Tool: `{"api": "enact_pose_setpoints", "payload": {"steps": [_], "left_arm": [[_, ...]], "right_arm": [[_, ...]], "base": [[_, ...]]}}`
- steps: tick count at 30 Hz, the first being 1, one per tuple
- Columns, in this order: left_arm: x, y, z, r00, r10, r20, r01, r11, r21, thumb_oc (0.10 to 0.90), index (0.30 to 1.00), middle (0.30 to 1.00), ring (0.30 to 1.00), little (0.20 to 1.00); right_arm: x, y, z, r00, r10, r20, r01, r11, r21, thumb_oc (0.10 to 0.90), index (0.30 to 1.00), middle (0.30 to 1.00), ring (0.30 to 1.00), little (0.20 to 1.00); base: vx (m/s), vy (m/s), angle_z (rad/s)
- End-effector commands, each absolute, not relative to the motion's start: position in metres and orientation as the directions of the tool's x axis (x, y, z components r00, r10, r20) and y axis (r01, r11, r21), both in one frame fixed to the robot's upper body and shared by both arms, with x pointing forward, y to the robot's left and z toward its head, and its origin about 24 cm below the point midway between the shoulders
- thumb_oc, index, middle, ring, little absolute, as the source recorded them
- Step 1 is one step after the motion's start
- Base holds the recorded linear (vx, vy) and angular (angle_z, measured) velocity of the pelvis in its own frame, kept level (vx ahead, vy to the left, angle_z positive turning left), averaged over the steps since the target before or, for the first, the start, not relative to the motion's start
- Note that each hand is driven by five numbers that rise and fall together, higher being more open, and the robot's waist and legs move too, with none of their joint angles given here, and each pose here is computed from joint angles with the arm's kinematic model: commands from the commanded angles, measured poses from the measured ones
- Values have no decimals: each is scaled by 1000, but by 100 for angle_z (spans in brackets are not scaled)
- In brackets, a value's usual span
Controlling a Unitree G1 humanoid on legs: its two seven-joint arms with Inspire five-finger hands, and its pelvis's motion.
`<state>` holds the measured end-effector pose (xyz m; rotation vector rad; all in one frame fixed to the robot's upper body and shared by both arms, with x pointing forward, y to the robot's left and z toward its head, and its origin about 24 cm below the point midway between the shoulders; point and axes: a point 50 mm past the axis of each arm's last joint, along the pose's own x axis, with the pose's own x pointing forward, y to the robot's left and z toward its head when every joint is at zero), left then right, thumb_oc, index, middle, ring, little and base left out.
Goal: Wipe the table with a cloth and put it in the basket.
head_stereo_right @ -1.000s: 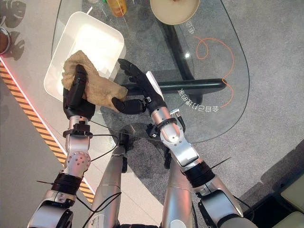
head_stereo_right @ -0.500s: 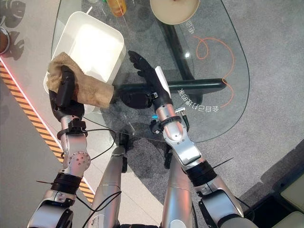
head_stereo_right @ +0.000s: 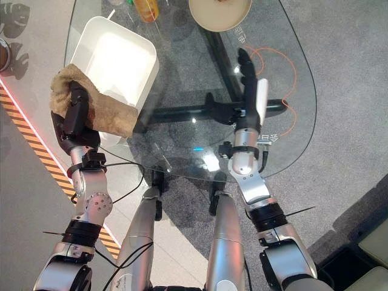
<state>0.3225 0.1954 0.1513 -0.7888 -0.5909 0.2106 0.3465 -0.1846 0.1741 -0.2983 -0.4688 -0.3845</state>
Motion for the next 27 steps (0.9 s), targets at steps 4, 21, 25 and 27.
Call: {"api": "enact_pose_setpoints", "payload": {"steps": [4,21,25,27], "left_arm": [[297,231,228,504,421,754,169,808,-564,100,300,300,300,200],[302,247,250,439,414,797,84,864,-496,100,300,300,300,200],[307,248,260,429,411,804,59,876,-479,100,300,300,300,200],[309,248,264,429,416,802,42,878,-477,100,300,300,300,200]], "right_arm": [[335,-212,209,637,-446,629,542,839,47,800,900,900,900,900],[333,-293,161,448,-795,408,841,529,109,800,900,900,900,900],[332,-305,146,405,-849,340,887,455,80,800,900,900,900,900],[332,-309,141,391,-864,317,901,430,60,800,900,900,900,900]], "base": [[0,0,0],[-2,2,-1],[-12,5,-5],[0,0,0]]}}
